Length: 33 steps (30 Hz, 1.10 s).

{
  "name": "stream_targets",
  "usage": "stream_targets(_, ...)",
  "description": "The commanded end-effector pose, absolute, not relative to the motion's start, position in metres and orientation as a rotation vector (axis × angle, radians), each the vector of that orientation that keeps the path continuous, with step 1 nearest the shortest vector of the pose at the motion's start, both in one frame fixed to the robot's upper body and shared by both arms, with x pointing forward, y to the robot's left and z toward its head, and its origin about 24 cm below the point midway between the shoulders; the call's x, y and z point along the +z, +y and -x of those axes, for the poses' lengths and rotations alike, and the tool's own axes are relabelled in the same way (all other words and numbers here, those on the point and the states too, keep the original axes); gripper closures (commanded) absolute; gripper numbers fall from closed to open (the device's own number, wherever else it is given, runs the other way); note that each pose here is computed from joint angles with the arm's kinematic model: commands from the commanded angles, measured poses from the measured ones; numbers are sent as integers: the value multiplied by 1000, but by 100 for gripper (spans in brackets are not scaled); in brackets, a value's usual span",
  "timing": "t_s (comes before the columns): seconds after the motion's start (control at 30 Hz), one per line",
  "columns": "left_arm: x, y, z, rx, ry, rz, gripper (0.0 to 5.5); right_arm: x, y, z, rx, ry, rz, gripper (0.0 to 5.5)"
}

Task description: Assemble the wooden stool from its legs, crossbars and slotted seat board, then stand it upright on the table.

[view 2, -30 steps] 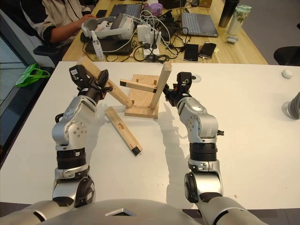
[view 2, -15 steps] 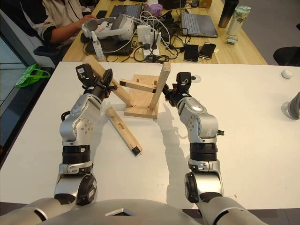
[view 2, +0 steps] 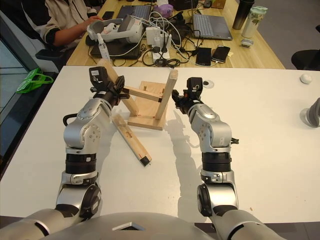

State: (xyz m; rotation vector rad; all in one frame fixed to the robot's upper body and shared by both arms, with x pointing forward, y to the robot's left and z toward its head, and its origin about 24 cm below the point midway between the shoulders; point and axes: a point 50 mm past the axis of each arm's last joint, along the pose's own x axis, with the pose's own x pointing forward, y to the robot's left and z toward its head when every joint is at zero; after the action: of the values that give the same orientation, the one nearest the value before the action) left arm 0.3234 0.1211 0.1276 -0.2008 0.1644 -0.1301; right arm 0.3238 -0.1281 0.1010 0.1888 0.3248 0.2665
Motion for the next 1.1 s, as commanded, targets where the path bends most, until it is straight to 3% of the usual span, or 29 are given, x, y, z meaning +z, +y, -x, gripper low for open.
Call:
stream_targets(0.03,120,130,-322,-89,224,250,448,102,-128,-325,259,321,-180,303)
stream_targets(0.13,121,128,-321,-103,206,259,448,102,-127,-325,259,320,-181,303)
stream_targets(0.17,122,127,-320,-109,198,258,412,102,-127,-325,258,320,-181,299)
stream_targets(0.4,128,115,-316,-183,128,238,306,102,-128,-326,257,318,-175,299)
stream_targets(1.1,162,115,-311,-222,-49,235,301,102,-133,-327,238,318,-168,299)
